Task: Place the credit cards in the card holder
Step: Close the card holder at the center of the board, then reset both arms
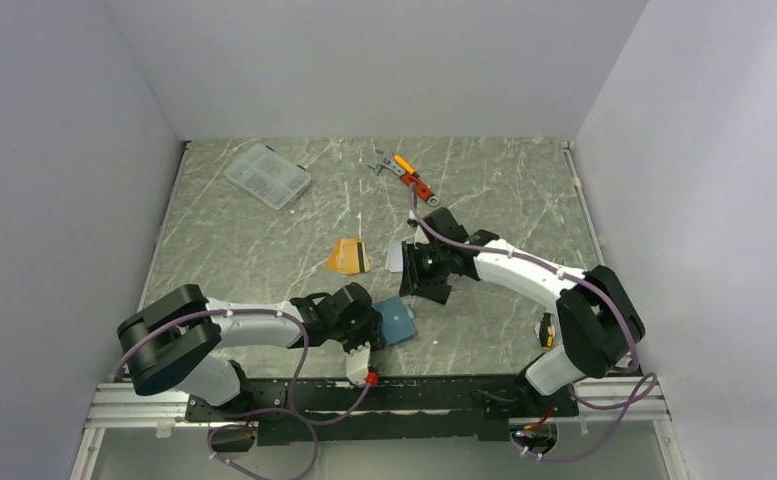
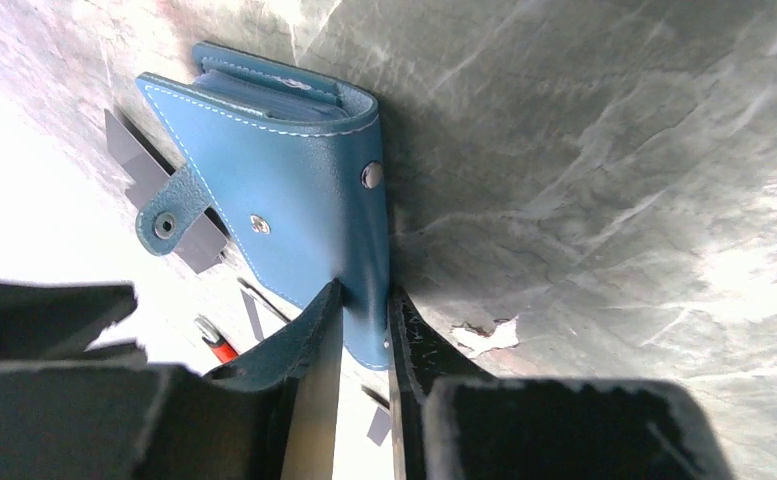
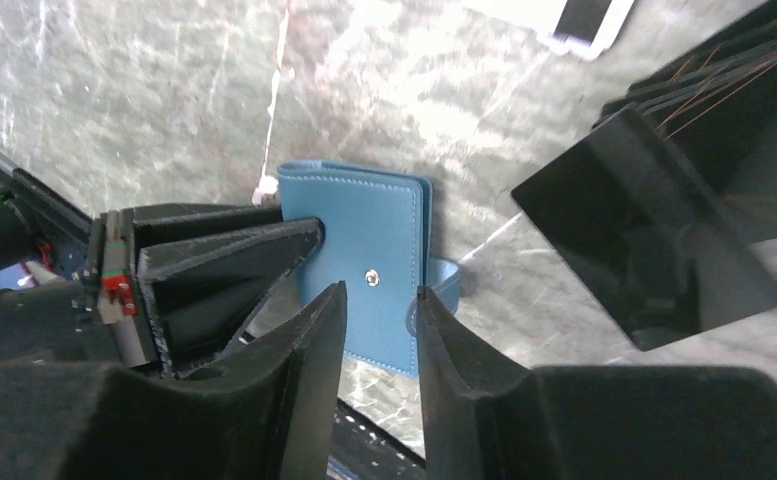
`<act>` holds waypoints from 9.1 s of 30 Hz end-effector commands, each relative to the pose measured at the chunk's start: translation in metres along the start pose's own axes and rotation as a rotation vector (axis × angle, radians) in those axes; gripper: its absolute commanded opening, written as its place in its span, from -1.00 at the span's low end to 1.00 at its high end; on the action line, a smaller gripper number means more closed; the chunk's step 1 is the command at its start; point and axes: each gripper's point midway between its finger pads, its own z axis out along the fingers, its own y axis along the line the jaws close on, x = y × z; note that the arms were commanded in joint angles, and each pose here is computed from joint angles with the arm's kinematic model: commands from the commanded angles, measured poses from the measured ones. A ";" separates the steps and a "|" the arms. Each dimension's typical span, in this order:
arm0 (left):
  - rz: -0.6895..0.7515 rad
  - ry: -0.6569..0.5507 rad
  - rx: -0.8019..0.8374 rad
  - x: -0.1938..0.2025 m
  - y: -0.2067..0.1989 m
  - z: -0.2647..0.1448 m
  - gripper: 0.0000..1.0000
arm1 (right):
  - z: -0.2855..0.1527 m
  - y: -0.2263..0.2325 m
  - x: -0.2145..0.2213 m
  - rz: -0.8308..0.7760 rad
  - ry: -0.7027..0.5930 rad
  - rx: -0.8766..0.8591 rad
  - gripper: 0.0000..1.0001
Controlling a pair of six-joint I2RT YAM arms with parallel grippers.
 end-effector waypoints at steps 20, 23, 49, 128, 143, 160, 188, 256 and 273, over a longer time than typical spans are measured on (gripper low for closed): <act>0.054 -0.003 0.093 -0.004 -0.036 0.002 -0.65 | -0.002 -0.014 0.009 -0.120 0.066 0.243 -0.29; 0.051 -0.005 0.093 -0.006 -0.038 0.001 -0.66 | -0.002 -0.014 0.008 -0.115 0.056 0.246 -0.48; 0.045 -0.002 0.099 -0.009 -0.045 -0.002 -0.82 | -0.004 0.000 0.004 -0.081 0.006 0.130 -1.00; 0.056 0.007 0.087 -0.010 -0.047 -0.005 -0.95 | 0.038 0.023 0.028 -0.064 0.178 -0.089 -1.00; 0.057 0.010 0.083 -0.010 -0.048 -0.006 -0.97 | 0.048 0.015 0.041 -0.073 0.234 -0.027 -1.00; 0.055 0.017 0.079 -0.009 -0.047 -0.008 -0.98 | 0.051 -0.011 0.057 -0.052 0.281 0.119 -1.00; 0.055 0.037 0.084 -0.006 -0.044 -0.010 -1.00 | 0.059 -0.054 0.077 0.017 0.343 0.290 -1.00; -1.901 0.250 -1.019 0.222 -0.106 -0.195 0.99 | -0.188 -0.272 -0.079 0.342 -1.149 1.190 0.99; -1.606 0.207 -1.216 0.215 -0.092 -0.206 0.99 | -0.181 -0.274 -0.094 0.239 -1.180 1.070 0.99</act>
